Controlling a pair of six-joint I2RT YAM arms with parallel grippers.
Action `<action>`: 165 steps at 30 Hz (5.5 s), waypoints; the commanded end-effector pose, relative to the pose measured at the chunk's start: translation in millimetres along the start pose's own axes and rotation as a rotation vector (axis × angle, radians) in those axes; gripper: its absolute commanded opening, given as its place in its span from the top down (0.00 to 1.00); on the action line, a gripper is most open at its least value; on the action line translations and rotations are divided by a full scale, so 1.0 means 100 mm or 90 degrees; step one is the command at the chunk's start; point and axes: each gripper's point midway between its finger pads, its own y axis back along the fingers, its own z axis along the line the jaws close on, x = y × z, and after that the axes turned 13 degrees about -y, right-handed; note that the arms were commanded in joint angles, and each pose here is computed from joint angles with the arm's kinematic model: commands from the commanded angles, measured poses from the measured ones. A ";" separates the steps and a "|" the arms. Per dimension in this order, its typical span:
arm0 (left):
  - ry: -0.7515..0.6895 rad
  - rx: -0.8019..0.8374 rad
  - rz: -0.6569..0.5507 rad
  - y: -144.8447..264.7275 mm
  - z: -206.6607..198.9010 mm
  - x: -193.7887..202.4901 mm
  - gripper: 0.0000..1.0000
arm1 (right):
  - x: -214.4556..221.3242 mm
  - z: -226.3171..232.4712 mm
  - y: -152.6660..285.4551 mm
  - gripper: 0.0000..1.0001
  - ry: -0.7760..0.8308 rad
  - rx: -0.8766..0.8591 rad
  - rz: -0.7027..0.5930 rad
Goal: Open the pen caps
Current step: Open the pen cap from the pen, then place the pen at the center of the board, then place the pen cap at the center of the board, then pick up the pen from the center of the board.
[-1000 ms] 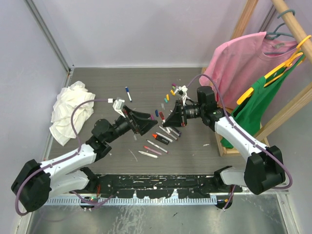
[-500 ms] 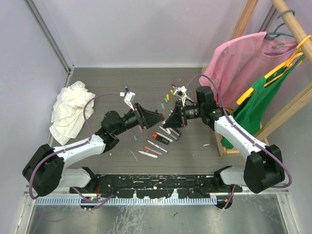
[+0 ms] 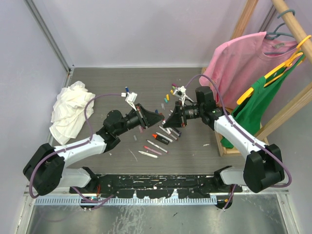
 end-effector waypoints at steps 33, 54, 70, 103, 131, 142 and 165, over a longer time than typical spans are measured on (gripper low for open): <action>0.139 -0.631 0.035 1.96 1.42 0.23 1.00 | 1.24 -0.13 -1.15 0.98 0.164 0.144 0.331; 0.379 -0.667 0.095 2.02 1.66 1.16 1.00 | 1.55 -0.74 -1.47 0.90 0.260 0.360 0.416; 0.410 -0.679 0.114 2.02 1.70 1.30 1.00 | 1.57 -0.77 -1.46 0.67 0.258 0.368 0.428; 0.359 -0.793 0.224 1.83 1.75 1.47 0.97 | 0.20 -0.27 -0.56 0.65 0.188 0.236 0.158; 0.015 -0.641 0.053 1.43 1.64 0.22 0.10 | 0.11 -0.32 -0.42 0.65 0.203 0.241 0.153; -0.029 -0.697 0.080 1.10 2.49 -0.45 0.02 | 0.01 -0.39 -0.26 0.65 0.200 0.261 0.134; 0.014 -0.937 0.438 0.58 3.92 -0.22 0.40 | -0.05 -0.44 -0.17 0.64 0.194 0.270 0.120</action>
